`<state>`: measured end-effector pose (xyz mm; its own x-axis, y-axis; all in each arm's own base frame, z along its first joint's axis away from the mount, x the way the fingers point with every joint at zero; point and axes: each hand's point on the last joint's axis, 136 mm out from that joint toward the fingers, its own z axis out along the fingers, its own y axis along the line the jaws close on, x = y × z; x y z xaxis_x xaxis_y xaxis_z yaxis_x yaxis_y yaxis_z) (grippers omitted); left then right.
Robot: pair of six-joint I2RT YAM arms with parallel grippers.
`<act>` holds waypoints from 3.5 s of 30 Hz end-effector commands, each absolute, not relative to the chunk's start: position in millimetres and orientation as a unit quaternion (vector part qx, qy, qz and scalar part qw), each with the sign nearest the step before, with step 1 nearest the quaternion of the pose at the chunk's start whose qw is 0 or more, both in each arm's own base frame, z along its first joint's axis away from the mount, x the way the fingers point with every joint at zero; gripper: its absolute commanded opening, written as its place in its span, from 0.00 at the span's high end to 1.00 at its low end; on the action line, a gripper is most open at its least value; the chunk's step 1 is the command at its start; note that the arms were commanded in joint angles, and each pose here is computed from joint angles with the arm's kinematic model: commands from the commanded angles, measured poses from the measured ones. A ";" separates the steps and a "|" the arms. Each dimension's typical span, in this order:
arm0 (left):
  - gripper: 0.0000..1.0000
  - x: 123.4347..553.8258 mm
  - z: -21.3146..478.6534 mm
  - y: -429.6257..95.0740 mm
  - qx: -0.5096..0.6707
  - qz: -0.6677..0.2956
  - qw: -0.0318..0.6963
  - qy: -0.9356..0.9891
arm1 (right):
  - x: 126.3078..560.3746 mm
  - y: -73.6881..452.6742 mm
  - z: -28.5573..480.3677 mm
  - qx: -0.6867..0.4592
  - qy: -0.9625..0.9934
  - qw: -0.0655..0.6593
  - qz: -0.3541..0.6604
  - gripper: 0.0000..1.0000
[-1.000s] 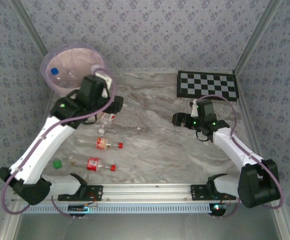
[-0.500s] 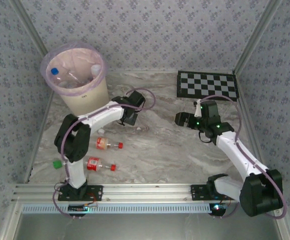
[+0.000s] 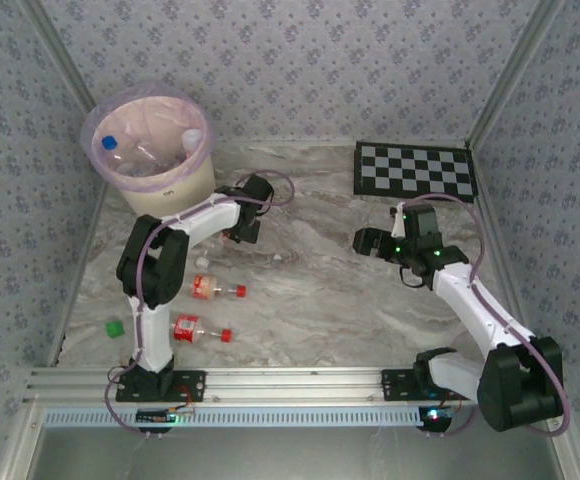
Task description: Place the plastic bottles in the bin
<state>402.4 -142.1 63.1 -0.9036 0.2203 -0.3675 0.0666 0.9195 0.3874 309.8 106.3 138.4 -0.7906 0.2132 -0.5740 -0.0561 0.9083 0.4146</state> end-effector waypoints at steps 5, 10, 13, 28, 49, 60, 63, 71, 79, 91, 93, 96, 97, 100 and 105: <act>0.13 378.9 38.3 -177.3 0.103 0.105 0.157 0.977 | 311.1 106.9 136.9 0.037 0.923 0.319 0.213 0.00; 0.14 352.9 53.0 -219.8 0.127 0.044 0.151 0.979 | 310.1 105.9 135.0 0.040 0.923 0.318 0.212 0.00; 0.14 339.1 64.0 -242.2 0.140 0.008 0.152 0.978 | 310.2 106.5 134.1 0.041 0.922 0.318 0.215 0.00; 0.12 352.3 61.7 -257.0 0.148 -0.012 0.146 0.978 | 301.0 100.4 136.3 0.041 0.922 0.323 0.208 0.00; 0.47 368.4 198.8 -279.0 0.179 -0.122 0.305 0.927 | 310.8 120.5 167.9 0.038 0.897 0.338 0.282 0.00; 0.50 407.2 424.3 -165.7 0.026 -0.136 0.575 0.806 | 305.8 120.5 162.2 0.040 0.900 0.333 0.277 0.00; 0.47 419.3 458.4 -112.0 -0.043 -0.137 0.627 0.766 | 303.4 117.4 162.1 0.040 0.901 0.337 0.270 0.00; 0.48 458.1 483.8 -19.7 -0.142 -0.085 0.693 0.702 | 295.1 114.9 156.8 0.043 0.902 0.335 0.267 0.00; 0.47 497.5 417.7 -6.1 -0.144 -0.056 0.648 0.746 | 291.0 111.5 152.1 0.045 0.904 0.335 0.261 0.00; 0.11 468.0 408.5 9.9 -0.139 -0.013 0.590 0.795 | 296.8 112.8 145.8 0.046 0.906 0.328 0.262 0.00; 0.12 463.6 416.6 13.3 -0.139 -0.002 0.590 0.795 | 299.8 116.1 144.5 0.046 0.905 0.325 0.269 0.00; 0.21 463.7 421.8 15.6 -0.133 0.011 0.586 0.799 | 302.9 120.7 143.1 0.044 0.905 0.322 0.274 0.00; 0.25 465.7 419.9 15.3 -0.132 0.013 0.582 0.802 | 303.1 121.7 142.4 0.043 0.906 0.321 0.274 0.00; 0.36 473.8 408.5 13.2 -0.128 0.012 0.563 0.816 | 303.5 122.4 141.7 0.040 0.907 0.320 0.271 0.00; 0.51 487.9 393.9 24.9 -0.144 0.036 0.547 0.824 | 301.0 119.5 141.9 0.039 0.910 0.319 0.262 0.00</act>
